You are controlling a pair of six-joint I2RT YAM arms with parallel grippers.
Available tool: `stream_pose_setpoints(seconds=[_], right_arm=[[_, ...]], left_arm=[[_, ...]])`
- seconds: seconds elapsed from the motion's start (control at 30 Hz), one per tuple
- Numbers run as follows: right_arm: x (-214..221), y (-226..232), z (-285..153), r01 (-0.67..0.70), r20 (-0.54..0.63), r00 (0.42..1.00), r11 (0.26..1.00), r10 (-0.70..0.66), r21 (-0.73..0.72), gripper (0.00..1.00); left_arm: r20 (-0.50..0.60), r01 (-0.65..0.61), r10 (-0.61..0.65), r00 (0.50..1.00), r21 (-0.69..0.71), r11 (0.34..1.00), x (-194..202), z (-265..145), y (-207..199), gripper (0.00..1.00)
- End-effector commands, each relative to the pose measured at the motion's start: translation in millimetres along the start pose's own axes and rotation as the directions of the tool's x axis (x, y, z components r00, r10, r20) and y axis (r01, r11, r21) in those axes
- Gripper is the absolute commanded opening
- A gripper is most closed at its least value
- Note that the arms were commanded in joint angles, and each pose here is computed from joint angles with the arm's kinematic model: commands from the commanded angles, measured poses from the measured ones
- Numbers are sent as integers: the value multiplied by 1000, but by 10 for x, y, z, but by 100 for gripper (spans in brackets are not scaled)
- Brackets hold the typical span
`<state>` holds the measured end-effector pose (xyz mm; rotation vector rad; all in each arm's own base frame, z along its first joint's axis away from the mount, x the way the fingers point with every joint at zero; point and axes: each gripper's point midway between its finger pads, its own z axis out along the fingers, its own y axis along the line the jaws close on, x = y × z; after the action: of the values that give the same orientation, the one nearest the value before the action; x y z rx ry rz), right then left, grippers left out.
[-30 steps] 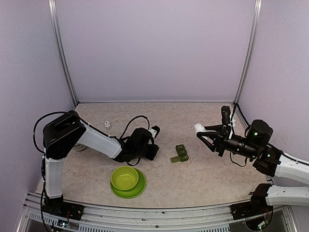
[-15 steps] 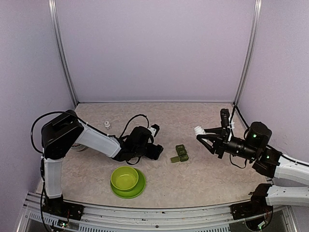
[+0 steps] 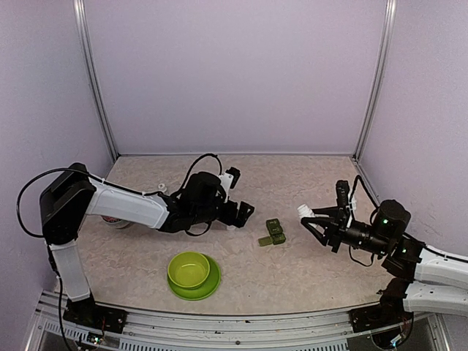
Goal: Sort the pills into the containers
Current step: Place the lid of the pill bottle at the center of the board, then pour the pill into the compartment of the pill container.
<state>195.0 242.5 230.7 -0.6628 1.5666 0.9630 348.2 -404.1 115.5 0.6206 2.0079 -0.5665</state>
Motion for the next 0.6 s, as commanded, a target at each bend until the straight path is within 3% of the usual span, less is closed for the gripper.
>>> stream_pose_setpoints(seconds=[0.0,0.2,0.57], right_arm=[[-20,-49,-69,14,69,997,1000,-16,26,6],[153,-131,-83,-1,67,998,999,-3,54,6],[461,-295,-97,-30,20,999,992,28,122,5]], left_arm=[[53,18,-21,998,67,998,-335,-160,-138,99],[89,17,-29,996,131,991,-510,-275,-264,99],[139,-70,41,990,216,974,-344,-280,-449,99]])
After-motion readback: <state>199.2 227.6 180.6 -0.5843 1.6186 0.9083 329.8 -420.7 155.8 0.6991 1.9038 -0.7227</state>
